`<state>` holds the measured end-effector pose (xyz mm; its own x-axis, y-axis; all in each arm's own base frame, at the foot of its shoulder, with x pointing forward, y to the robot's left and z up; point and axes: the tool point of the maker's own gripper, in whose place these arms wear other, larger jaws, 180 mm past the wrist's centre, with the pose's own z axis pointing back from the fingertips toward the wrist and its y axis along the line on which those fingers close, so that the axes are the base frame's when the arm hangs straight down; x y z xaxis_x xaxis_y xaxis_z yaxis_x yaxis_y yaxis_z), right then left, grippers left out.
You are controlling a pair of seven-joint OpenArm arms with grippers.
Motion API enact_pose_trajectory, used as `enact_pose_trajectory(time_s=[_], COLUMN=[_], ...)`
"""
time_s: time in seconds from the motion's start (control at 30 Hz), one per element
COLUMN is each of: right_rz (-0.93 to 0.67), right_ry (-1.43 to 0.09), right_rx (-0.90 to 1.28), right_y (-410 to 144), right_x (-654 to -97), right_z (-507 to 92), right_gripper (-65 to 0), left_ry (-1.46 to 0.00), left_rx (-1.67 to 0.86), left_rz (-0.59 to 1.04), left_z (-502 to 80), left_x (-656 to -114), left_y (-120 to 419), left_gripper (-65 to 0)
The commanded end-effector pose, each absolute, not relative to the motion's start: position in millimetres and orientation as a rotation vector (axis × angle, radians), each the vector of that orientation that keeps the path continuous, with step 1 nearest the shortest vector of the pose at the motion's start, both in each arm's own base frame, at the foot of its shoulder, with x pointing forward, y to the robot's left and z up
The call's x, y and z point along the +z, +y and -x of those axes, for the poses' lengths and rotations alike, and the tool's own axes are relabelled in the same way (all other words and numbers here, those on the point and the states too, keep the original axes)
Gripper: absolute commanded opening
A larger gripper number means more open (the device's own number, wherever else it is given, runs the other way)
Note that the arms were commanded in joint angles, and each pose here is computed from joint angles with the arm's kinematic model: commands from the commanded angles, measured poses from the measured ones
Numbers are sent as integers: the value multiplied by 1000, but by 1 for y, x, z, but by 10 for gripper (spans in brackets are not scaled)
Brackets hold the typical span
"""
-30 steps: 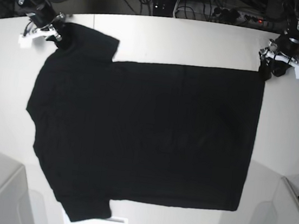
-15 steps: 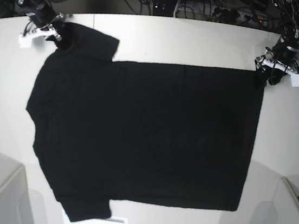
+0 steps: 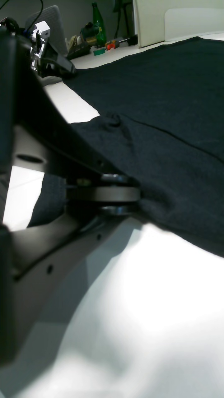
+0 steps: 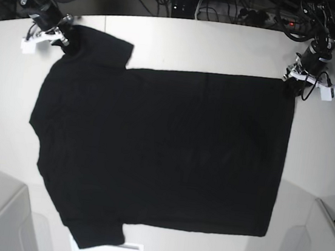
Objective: Fold the T-shirt properly
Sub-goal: 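Grasp the shoulder corners with both grippers and pull them apart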
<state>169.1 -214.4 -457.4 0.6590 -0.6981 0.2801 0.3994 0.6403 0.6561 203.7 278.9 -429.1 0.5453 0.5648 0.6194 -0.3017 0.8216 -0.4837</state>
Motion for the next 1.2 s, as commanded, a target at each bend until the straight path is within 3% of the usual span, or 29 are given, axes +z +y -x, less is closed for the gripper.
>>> enact_pose_trajectory(time_s=[0.0,0.03,0.63,0.87,1.17], right_rz=[-494,-492,-457,-435,-413], right_ry=[-421,-423,-443,-446,-460], right_rx=[-640,-642,-602,-570,-524], right_y=[-219,-220,-224,-222,-221], right_x=[-477,-477,-463,-451,-436], right_z=[-139,-139,-127,-113,-104], right_gripper=[-650,-650,-650,-650,-650], left_ry=[-833,-821,-790,-732,-779], left_rx=[498,480,371,301,283], left_rz=[334,347,306,219,115], left_z=[-204,-204,-181,-166,-154], left_x=[-429,-431,-420,-428,-397], left_y=[278,271,269,276,308], left_gripper=[-617,-650,-650,-650,-650])
